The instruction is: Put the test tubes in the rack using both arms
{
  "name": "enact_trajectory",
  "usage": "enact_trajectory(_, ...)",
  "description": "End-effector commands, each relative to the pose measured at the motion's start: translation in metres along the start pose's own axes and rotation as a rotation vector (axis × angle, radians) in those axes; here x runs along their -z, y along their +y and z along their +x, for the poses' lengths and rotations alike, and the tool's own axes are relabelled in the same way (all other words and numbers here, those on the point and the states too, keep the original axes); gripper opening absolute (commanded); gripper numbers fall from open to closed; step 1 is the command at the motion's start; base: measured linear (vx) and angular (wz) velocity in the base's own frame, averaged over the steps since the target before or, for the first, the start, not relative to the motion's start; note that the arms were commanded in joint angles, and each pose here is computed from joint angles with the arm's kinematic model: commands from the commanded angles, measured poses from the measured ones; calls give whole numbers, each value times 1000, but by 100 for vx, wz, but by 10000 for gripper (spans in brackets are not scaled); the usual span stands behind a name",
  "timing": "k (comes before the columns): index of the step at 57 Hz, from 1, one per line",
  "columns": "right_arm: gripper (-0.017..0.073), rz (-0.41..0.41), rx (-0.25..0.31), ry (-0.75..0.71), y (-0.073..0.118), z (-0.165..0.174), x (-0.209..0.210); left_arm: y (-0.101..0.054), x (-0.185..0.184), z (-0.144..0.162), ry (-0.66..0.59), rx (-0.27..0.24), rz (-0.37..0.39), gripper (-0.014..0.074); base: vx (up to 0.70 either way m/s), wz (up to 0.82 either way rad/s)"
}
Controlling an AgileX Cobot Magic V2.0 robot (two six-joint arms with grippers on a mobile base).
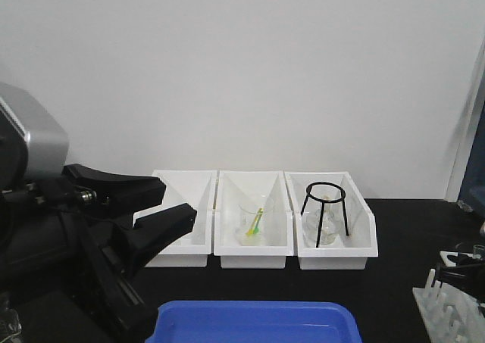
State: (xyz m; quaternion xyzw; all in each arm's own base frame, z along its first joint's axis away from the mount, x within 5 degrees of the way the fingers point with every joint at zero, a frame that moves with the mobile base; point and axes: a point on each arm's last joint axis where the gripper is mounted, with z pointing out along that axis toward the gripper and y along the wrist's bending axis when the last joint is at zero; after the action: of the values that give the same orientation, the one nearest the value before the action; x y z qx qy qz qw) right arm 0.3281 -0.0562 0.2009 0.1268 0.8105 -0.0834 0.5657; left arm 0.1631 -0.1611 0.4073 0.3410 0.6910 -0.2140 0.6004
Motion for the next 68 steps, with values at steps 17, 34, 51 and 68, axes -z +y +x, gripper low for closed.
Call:
enact_trajectory(17,438,-26,0,-291,-5,-79,58,3,9,-21,-113,18,-21,358,0,0)
enact_trajectory(34,155,-151,149,-238,-4,-108,153,1,8,-14,-36,17,-1,102,0,0)
enact_trajectory(51,-11,-361,170,-252,11,-107,239,31,16,-1,84,87,-131,-20,0,0)
enact_trajectory(68,-9,-601,149,-359,25,-107,286,49,77,42,91,135,-364,-20,0,0)
